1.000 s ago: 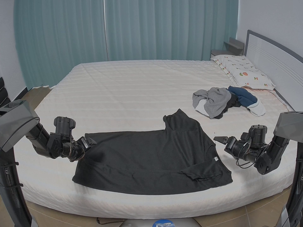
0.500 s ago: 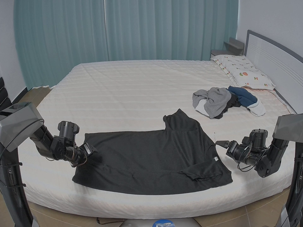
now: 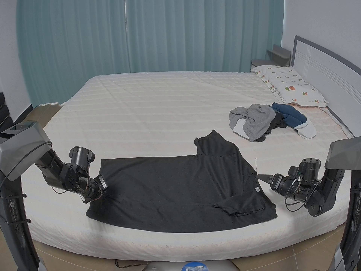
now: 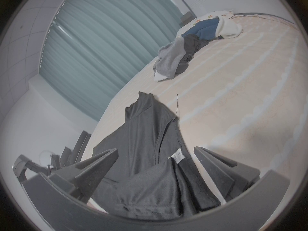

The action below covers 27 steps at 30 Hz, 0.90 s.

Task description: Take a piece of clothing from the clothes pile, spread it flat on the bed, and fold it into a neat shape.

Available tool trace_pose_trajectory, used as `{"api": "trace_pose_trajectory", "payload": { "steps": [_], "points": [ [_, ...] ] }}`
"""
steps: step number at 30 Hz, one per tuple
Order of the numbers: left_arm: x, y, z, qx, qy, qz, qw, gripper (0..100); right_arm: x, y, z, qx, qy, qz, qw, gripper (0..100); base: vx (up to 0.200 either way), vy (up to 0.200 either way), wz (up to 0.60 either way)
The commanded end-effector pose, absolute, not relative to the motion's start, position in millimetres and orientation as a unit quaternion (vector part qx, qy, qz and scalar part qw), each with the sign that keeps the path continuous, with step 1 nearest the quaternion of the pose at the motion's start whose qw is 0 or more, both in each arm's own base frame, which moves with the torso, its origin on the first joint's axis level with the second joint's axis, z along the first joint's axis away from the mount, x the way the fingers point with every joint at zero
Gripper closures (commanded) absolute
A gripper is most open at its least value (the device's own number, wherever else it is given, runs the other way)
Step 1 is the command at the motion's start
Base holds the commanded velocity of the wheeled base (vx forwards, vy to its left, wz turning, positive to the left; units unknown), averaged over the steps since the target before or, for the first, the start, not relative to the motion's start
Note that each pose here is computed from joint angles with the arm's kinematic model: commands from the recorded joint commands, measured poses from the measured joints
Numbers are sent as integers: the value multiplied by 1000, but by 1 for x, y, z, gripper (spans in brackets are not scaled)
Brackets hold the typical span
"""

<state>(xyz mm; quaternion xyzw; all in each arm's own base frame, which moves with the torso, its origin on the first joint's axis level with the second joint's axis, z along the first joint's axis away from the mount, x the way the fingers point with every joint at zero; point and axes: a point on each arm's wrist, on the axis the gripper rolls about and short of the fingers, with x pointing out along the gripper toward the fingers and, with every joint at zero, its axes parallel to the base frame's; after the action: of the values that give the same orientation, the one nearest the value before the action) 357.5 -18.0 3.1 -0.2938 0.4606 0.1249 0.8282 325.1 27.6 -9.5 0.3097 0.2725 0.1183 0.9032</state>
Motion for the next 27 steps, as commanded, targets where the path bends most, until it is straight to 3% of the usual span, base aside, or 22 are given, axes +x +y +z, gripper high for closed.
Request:
{"api": "trace_pose_trajectory", "payload": {
  "steps": [1,18,27],
  "points": [
    [357,-15,3,-290,456,139,830,100,318,27,-20,298,294,141,897,0,0,0,0],
    [359,-15,0,-293,458,142,827,100,322,30,-36,290,286,203,891,0,0,0,0],
    [359,-15,0,-294,457,143,827,100,324,35,-53,290,306,207,883,0,0,0,0]
  ]
}}
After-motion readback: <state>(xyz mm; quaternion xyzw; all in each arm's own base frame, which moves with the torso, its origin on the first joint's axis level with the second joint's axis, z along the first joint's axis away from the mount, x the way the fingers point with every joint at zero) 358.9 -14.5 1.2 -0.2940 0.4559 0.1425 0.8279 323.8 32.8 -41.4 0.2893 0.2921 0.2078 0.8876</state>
